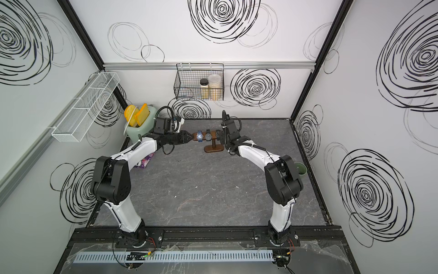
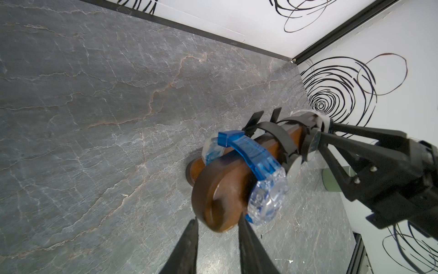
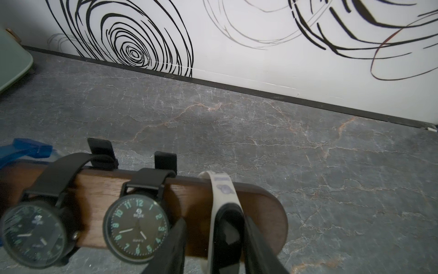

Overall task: Place watch on stand
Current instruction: Place the watch on the stand, then reset both arms

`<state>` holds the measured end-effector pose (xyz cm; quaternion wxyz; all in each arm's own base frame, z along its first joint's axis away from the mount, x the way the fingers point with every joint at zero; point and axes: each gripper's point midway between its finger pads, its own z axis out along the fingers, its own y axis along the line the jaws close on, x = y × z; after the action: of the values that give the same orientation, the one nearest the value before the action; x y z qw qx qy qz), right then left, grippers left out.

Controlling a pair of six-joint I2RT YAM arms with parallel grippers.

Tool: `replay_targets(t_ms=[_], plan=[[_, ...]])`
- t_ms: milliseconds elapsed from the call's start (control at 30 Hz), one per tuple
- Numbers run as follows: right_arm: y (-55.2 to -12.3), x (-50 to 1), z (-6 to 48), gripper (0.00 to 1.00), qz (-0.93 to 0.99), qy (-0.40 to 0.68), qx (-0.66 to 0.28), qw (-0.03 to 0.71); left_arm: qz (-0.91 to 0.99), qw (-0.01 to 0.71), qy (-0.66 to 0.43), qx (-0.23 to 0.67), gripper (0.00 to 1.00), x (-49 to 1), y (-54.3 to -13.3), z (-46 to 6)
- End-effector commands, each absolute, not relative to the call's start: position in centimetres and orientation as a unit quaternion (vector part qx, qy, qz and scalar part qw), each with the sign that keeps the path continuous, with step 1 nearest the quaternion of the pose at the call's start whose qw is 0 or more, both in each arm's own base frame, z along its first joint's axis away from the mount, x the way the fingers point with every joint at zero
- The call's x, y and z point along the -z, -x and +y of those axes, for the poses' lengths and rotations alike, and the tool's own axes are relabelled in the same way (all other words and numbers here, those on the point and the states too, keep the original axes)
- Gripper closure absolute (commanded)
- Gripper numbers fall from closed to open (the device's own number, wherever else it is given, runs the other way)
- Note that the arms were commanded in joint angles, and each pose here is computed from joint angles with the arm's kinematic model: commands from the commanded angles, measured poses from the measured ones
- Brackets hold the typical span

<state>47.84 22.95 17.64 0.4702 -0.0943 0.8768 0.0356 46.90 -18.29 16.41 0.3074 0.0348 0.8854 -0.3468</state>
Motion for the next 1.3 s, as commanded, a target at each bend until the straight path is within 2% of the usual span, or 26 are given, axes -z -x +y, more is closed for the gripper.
replay_targets(t_ms=[0,233,400,533,600,700,800,933,1033,1133,1267], plan=[[-48.1,-18.3,23.2,0.58,0.874,0.096,-0.031,0.475,0.879,0.321,-0.044,0.349,0.67,-17.4,-47.7,-18.7],[-47.9,-21.6,22.8,0.51,0.858,0.093,-0.033,0.504,0.878,0.324,-0.046,0.349,0.67,-17.7,-47.7,-18.7],[-46.6,-26.2,21.9,0.39,0.836,0.087,-0.045,0.540,0.876,0.332,-0.046,0.346,0.67,-18.2,-47.7,-18.3],[-44.8,-28.8,20.3,0.24,0.824,0.076,-0.071,0.557,0.869,0.350,-0.042,0.346,0.66,-19.4,-47.8,-17.5],[-44.0,-29.2,19.1,0.01,0.824,0.067,-0.089,0.555,0.866,0.361,-0.038,0.345,0.65,-20.1,-47.9,-16.7],[-42.6,-28.3,16.7,0.02,0.831,0.047,-0.113,0.543,0.861,0.376,-0.029,0.340,0.62,-21.0,-48.1,-15.3],[-41.4,-26.0,13.1,0.02,0.841,0.022,-0.122,0.527,0.860,0.394,-0.013,0.323,0.52,-21.7,-48.4,-13.1],[-39.7,-24.1,7.4,0.02,0.834,-0.024,-0.130,0.535,0.867,0.432,0.010,0.247,0.05,-22.2,-48.7,-9.1],[-38.5,-23.2,3.8,0.02,0.812,-0.049,-0.153,0.561,0.872,0.459,0.040,0.167,0.03,-21.8,-49.1,-5.7],[-37.6,-23.0,1.0,0.02,0.799,-0.064,-0.132,0.583,0.869,0.479,0.061,0.110,0.03,-21.1,-49.2,-3.4],[-36.9,-20.5,0.9,0.02,0.790,-0.001,-0.082,0.607,0.867,0.494,0.041,0.041,0.03,-20.0,-48.9,-2.5]])
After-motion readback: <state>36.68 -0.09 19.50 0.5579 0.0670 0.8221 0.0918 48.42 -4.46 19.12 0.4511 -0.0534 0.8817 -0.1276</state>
